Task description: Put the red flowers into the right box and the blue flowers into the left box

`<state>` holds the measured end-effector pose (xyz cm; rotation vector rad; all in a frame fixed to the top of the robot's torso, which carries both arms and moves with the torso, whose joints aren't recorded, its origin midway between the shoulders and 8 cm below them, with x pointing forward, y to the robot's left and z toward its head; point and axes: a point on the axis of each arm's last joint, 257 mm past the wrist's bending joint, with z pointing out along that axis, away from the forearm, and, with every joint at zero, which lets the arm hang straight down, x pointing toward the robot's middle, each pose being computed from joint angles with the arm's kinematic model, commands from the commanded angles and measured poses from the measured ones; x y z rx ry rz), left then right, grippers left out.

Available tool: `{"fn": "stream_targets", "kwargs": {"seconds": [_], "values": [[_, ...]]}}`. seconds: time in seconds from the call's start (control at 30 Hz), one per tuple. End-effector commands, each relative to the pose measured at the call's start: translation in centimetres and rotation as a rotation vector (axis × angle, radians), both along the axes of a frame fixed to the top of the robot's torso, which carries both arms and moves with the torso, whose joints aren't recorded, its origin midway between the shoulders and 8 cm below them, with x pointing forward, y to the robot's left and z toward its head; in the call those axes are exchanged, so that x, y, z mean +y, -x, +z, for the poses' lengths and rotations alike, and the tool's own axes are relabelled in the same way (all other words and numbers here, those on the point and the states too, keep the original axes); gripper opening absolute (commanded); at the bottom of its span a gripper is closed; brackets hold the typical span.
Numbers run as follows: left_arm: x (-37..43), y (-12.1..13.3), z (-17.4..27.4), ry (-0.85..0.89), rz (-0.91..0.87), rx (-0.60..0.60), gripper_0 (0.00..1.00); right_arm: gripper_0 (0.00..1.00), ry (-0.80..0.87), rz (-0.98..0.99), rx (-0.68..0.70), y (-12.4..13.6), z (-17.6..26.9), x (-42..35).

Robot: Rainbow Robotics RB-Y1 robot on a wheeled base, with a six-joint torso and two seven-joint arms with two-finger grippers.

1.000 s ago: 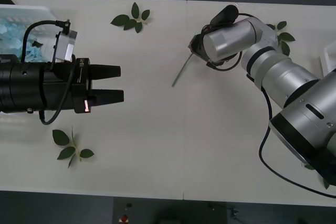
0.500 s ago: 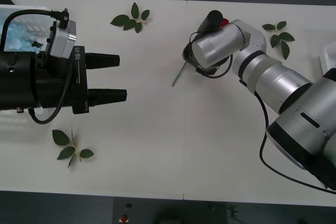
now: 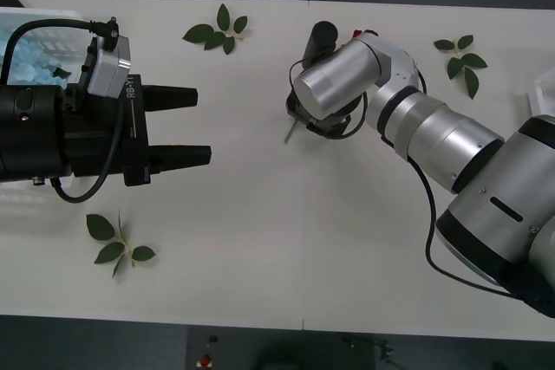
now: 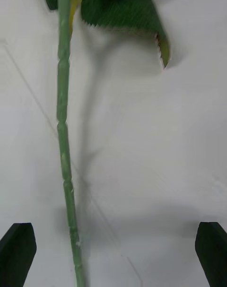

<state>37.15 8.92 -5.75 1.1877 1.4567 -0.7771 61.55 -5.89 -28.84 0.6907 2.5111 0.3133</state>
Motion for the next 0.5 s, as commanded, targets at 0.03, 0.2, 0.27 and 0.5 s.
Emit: {"fn": "stream_targets", "kwargs": {"seconds": [0.03, 0.2, 0.27, 0.5], "values": [[0.0, 0.2, 1.0, -0.013, -0.010, -0.011, 0.82, 0.99, -0.036, 0.019, -0.011, 0.4, 1.2, 2.7], [0.5, -0.5, 0.7, -0.009, 0.009, 0.002, 0.82, 0.98, 0.015, 0.056, -0.016, 0.8, 0.4, 2.7], [0.6, -0.6, 0.7, -0.007, 0.013, 0.004, 0.82, 0.97, 0.037, 0.068, -0.022, 0.8, 0.2, 2.6], [0.8, -0.9, 0.6, -0.005, 0.022, 0.009, 0.82, 0.93, 0.116, 0.137, -0.084, 0.2, -0.2, 2.5]]}}
